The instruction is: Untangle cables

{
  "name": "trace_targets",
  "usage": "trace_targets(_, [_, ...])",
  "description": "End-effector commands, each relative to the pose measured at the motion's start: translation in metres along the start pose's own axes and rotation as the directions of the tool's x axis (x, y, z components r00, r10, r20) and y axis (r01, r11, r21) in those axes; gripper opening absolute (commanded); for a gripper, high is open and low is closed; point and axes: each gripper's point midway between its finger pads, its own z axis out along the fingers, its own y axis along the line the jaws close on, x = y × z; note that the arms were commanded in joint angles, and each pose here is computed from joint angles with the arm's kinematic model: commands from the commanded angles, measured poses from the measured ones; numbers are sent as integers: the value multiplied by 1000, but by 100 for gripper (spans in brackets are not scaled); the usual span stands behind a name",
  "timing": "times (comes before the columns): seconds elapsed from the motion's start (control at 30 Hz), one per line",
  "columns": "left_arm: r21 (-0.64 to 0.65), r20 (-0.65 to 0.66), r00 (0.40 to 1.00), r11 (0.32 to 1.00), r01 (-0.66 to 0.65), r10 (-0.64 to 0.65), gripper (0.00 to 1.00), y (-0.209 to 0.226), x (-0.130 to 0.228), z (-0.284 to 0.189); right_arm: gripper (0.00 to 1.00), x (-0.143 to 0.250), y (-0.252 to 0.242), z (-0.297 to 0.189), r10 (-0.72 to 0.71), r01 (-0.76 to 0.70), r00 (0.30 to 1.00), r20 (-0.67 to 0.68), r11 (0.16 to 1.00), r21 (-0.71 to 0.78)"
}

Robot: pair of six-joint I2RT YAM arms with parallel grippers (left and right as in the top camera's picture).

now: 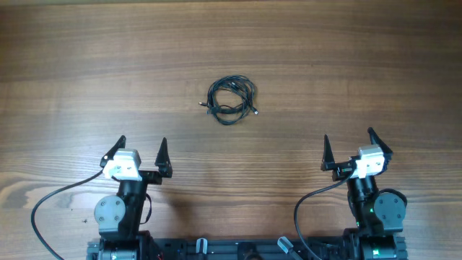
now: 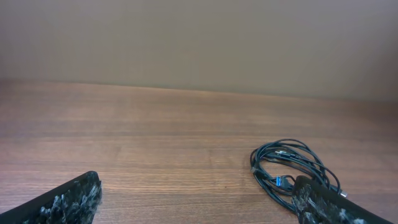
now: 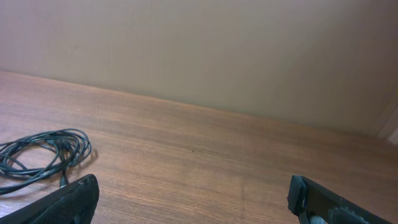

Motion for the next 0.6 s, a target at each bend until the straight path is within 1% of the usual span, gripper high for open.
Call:
trace_targets(0.0, [2,-1,1000,1000,-16,16,100,-1,2,0,100,-2,-4,-1,-14,14,1000,9,1000,23])
trace_targets(0.23, [2,-1,1000,1000,-16,16,100,-1,2,0,99,-2,-5,-1,-15,15,1000,9,1000,24])
trace_targets(0.57, [2,0,1000,1000,-17,17,100,-1,2,0,100,-2,-5,-1,-15,15,1000,10,1000,24])
